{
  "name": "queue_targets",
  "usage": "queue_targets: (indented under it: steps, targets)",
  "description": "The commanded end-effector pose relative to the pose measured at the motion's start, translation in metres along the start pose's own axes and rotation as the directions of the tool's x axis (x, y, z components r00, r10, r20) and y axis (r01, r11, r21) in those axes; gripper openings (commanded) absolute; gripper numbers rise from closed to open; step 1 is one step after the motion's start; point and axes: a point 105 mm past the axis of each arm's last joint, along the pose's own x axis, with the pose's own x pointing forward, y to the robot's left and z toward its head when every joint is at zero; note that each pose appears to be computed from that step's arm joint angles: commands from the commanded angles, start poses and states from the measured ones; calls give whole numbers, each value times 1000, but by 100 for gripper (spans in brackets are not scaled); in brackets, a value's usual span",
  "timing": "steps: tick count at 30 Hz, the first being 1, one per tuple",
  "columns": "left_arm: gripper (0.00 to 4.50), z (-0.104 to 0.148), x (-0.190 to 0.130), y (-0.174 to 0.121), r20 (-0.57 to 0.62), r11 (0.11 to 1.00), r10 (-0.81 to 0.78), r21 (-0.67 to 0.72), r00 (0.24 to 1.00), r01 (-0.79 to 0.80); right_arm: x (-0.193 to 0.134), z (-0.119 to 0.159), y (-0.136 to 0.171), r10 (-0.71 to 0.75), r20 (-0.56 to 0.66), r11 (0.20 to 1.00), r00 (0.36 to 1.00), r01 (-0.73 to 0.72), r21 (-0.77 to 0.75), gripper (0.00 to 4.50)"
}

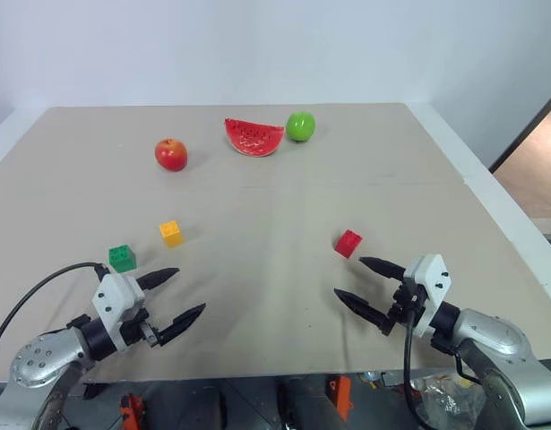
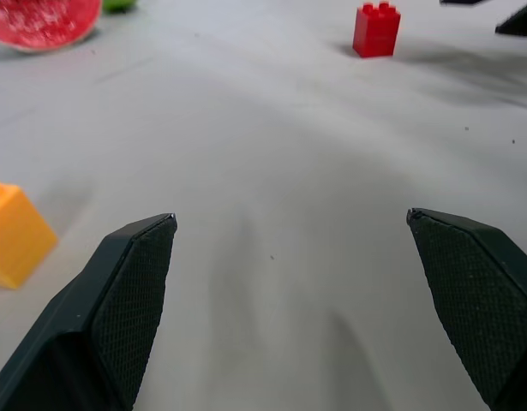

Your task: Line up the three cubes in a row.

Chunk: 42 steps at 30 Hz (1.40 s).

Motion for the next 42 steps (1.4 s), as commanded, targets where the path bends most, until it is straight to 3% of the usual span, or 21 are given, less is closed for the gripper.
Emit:
queue_targets:
  steps: [1, 6, 11, 17, 21, 29, 35, 38, 41, 42]
  targets:
    - [447, 10, -4, 8, 30, 999, 7, 53, 1000, -8, -3, 14, -1, 7, 27, 999, 1000, -5, -53, 450]
    - [447, 14, 9, -14, 31, 986, -149, 79, 988, 146, 5, 35, -24, -97, 97, 990, 990, 107, -97, 450]
    - [447, 12, 14, -44, -11, 927, -365, 91, 931, 365, 29, 49, -48, -134, 129, 986, 982, 145, -84, 450]
    - [447, 15, 22, -32, -34, 903, -426, 52, 904, 427, 54, 37, -65, -74, 60, 995, 995, 78, -60, 450]
    - [447, 17, 23, -31, -41, 890, -452, 41, 891, 453, 57, 20, -72, -55, -12, 995, 998, 54, -85, 450]
    - [447, 20, 26, -32, -34, 893, -445, 53, 895, 446, 56, 15, -81, -66, -27, 995, 997, 63, -74, 450]
    - [450, 20, 27, -32, -30, 902, -428, 51, 903, 429, 52, 8, -81, -58, -38, 998, 998, 57, -25, 291]
    - [450, 21, 28, -32, -30, 904, -423, 51, 905, 424, 50, 4, -81, -65, -49, 998, 997, 64, -18, 183]
    - [450, 21, 28, -32, -31, 905, -421, 51, 907, 422, 50, 2, -81, -69, -50, 998, 996, 69, -14, 124]
    - [450, 21, 28, -33, -31, 906, -420, 50, 907, 421, 50, 2, -81, -69, -51, 998, 996, 69, -12, 125]
